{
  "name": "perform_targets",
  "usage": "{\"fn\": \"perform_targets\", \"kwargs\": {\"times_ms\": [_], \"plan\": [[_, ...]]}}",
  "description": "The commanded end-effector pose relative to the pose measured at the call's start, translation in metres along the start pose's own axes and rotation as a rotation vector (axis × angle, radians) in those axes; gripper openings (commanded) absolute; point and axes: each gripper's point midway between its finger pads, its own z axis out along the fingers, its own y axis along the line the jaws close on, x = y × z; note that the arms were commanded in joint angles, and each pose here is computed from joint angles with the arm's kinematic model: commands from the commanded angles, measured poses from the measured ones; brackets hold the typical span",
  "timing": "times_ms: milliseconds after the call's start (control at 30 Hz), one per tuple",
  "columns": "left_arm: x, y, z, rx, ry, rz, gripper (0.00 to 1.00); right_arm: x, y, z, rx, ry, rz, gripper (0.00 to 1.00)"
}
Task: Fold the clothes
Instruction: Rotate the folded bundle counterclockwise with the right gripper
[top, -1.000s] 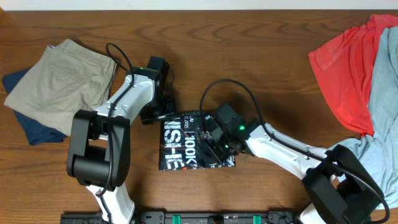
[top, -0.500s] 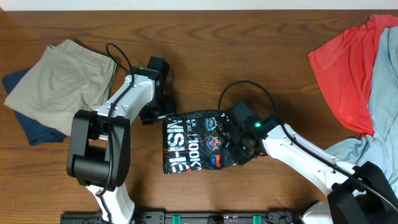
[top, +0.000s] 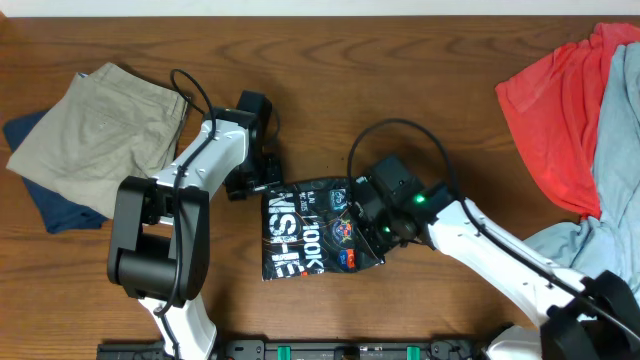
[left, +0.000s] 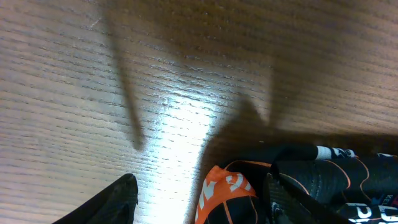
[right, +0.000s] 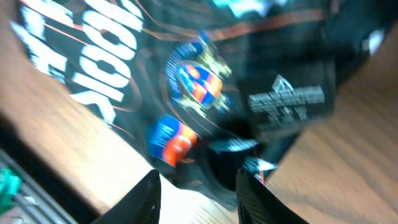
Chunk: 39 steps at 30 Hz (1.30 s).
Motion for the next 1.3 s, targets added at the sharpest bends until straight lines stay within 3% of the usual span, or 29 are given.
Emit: {"fn": "perform_targets", "kwargs": {"times_ms": [0, 200, 267, 367, 567, 733, 833, 1000, 1167, 1267], "plan": [[0.004, 0.004, 0.007, -0.023, 0.021, 0.016, 0.66, -0.002, 0.004, -0.002, -0.013, -0.001, 0.000, 0.39], [0.004, 0.004, 0.007, -0.023, 0.021, 0.016, 0.66, 0.007, -0.007, 0.015, 0.020, 0.063, 0.020, 0.38], [0.004, 0.004, 0.007, -0.023, 0.021, 0.016, 0.66, 0.010, -0.010, 0.022, 0.023, 0.087, 0.028, 0.28], [0.004, 0.004, 0.007, -0.023, 0.022, 0.016, 0.66, 0.013, -0.024, 0.032, 0.084, 0.116, 0.041, 0.01], [0.005, 0.005, 0.006, -0.025, 0.025, 0.016, 0.66, 0.007, -0.077, 0.020, 0.334, 0.051, 0.248, 0.01], [0.005, 0.005, 0.006, -0.026, 0.028, 0.015, 0.66, -0.005, -0.093, 0.015, 0.341, -0.006, 0.293, 0.14], [0.005, 0.005, 0.006, -0.026, 0.028, 0.015, 0.66, -0.004, -0.097, 0.013, 0.340, -0.007, 0.311, 0.13], [0.005, 0.006, 0.006, -0.026, 0.028, 0.030, 0.66, 0.007, -0.076, 0.016, 0.226, 0.054, 0.324, 0.03], [0.001, 0.013, 0.006, -0.069, 0.008, 0.033, 0.66, 0.009, -0.027, 0.012, -0.043, 0.090, 0.290, 0.03], [0.001, 0.014, 0.006, -0.077, 0.005, 0.034, 0.65, 0.016, -0.012, 0.013, -0.098, 0.123, 0.267, 0.01]]}}
